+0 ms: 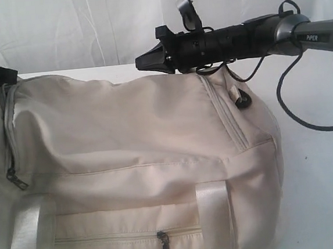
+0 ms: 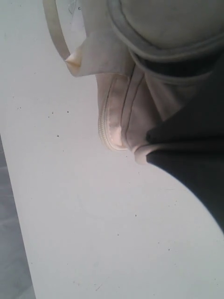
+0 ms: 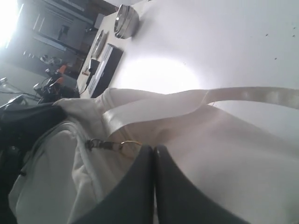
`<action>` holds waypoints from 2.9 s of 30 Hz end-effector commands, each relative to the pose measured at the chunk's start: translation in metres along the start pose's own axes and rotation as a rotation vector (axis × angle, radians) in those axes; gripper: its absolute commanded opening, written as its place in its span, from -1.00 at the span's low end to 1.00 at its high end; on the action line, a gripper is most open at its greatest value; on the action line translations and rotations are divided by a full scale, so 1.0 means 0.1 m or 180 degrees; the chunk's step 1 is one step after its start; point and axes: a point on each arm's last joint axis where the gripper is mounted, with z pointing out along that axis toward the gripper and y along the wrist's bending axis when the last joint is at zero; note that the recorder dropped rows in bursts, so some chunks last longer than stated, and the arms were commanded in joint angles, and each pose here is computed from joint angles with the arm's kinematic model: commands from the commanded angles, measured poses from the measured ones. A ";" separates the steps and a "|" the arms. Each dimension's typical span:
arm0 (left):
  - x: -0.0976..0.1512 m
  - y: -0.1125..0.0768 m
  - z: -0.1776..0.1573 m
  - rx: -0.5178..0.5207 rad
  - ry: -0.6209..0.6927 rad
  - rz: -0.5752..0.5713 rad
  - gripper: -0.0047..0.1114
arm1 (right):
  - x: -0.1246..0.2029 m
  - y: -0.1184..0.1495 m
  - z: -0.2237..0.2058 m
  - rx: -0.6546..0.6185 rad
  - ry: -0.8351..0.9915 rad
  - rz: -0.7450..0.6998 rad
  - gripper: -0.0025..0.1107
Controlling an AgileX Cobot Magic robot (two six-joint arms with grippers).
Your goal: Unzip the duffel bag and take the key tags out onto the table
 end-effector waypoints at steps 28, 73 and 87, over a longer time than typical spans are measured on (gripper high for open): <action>-0.09 0.05 -0.07 -0.0122 -0.0258 -0.0021 -0.92 | 1.22 0.57 1.23 0.0052 0.2052 -0.0208 -0.70; -0.08 0.04 -0.07 -0.0101 -0.0221 -0.0021 -0.92 | 0.64 0.47 0.91 0.0234 0.0991 -0.0063 0.25; -0.09 0.04 -0.07 -0.0108 -0.0233 -0.0021 -0.92 | 0.66 0.48 1.03 -0.0143 0.0805 0.0043 -0.12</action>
